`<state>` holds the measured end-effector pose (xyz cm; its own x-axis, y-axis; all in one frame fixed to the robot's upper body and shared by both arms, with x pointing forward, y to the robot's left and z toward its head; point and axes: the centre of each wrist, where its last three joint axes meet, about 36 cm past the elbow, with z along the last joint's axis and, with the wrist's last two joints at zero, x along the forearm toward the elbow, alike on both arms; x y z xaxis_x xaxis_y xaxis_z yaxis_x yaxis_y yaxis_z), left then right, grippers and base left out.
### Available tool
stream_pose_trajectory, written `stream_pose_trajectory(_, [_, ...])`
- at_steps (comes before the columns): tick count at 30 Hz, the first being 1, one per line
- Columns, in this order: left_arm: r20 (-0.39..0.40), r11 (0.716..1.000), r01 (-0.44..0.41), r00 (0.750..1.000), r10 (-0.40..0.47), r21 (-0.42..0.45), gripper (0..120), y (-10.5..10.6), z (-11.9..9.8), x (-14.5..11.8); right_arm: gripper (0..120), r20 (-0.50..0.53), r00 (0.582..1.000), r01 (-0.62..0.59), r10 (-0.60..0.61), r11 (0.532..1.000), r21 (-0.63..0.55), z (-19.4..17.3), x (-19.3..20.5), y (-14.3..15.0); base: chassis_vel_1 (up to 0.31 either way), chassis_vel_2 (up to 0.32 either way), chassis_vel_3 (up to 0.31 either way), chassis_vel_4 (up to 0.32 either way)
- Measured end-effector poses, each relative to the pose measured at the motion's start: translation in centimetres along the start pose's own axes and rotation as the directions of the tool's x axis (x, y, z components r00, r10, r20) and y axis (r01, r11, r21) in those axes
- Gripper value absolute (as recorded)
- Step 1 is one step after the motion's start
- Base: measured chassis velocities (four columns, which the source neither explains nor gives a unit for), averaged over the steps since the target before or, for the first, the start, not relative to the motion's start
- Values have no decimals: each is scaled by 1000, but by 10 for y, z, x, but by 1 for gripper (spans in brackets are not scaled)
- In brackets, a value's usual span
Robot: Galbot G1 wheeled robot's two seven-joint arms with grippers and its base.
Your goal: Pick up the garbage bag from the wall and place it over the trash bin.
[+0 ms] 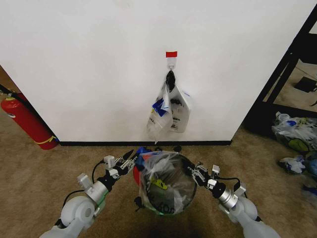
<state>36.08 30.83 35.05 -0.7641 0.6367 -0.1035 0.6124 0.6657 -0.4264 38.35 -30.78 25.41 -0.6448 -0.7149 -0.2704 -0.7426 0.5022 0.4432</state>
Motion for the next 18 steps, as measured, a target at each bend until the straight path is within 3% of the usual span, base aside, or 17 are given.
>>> stream_pose_trajectory(2, [1,1000,-10,1000,10,-12,73,2,1,1,1,0,1000,-12,12,1000,-2,2,0,1,0,0,0,0])
stream_pose_trajectory(6, [-5,997,6,1000,-6,-78,91,6,3,4,1,14,992,-128,128,992,-6,12,-7,10,0,0,0,0])
stream_pose_trajectory(8, [-4,996,14,1000,-14,-83,93,6,3,4,1,18,989,-144,144,990,-6,13,-9,12,0,0,0,0])
stream_pose_trajectory(11, [25,988,88,996,-85,-127,100,0,1,0,1,38,970,-241,241,970,7,20,-17,23,0,0,0,0])
stream_pose_trajectory(13, [74,975,141,989,-130,-172,100,-17,-5,-7,1,56,950,-310,309,951,10,25,-24,34,0,0,0,0])
stream_pose_trajectory(15, [146,945,219,971,-188,-241,99,-56,-11,-16,1,83,917,-391,389,920,6,34,-36,59,0,0,0,0])
stream_pose_trajectory(17, [161,940,227,968,-190,-255,98,-67,-12,-17,1,95,909,-409,406,913,14,37,-40,67,0,0,0,0])
stream_pose_trajectory(18, [173,931,234,966,-191,-279,94,-85,-10,-17,1,116,899,-429,423,903,33,42,-45,79,0,0,0,0])
